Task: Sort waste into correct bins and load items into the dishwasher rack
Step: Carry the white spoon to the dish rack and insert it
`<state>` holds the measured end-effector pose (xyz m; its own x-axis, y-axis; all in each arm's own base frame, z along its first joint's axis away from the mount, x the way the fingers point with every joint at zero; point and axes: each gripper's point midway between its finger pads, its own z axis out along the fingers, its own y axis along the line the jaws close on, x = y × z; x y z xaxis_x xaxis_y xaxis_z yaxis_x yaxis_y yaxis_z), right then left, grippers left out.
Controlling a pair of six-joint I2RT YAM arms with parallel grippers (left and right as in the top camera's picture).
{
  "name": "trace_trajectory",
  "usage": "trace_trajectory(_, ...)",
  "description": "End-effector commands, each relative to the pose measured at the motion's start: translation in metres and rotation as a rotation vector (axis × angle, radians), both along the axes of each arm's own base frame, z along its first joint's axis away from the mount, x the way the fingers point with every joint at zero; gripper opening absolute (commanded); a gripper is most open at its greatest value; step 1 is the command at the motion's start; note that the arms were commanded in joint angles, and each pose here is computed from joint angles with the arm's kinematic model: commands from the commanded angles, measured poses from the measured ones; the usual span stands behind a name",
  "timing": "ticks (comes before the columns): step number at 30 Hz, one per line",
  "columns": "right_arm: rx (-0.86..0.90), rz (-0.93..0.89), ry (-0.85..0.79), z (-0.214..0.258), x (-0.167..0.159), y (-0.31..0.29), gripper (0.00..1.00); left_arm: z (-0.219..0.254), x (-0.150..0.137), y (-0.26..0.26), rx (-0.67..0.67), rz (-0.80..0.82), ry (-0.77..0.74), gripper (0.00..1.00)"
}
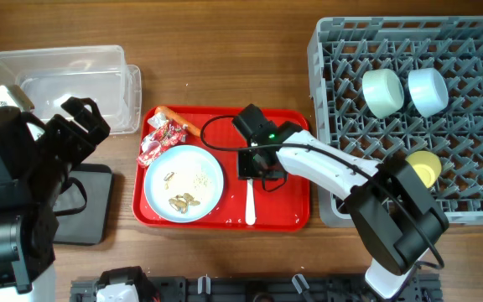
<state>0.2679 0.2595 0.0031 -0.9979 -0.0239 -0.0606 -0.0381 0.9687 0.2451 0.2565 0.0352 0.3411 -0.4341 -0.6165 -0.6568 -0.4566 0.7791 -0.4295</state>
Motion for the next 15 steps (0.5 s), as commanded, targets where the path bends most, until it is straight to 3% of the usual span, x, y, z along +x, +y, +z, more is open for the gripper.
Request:
trace_trajectory(1, -0.102, 0.036, -0.01, -0.025, 0.0, -0.016, 0.46, 0.002, 0.0, 0.004, -0.001, 0.021, -0.008, 1.0)
trace_trajectory(3, -0.102, 0.048, -0.018, -0.025, -0.001, -0.013, 0.35, 0.002, 0.0, 0.004, -0.001, 0.021, -0.008, 1.0)
trace_trajectory(7, -0.139, 0.049, -0.053, -0.023, 0.002, -0.013, 0.32, 0.002, 0.0, 0.004, -0.001, 0.021, -0.008, 1.0)
trace_trajectory(11, -0.326, 0.021, -0.11, -0.014, 0.014, -0.046, 0.3, 0.002, 0.0, 0.004, -0.001, 0.021, -0.008, 1.0)
trace_trajectory(15, -0.323, 0.087, -0.102, -0.013, 0.012, -0.045, 0.28, 0.002, 0.0, 0.004, -0.001, 0.021, -0.008, 1.0)
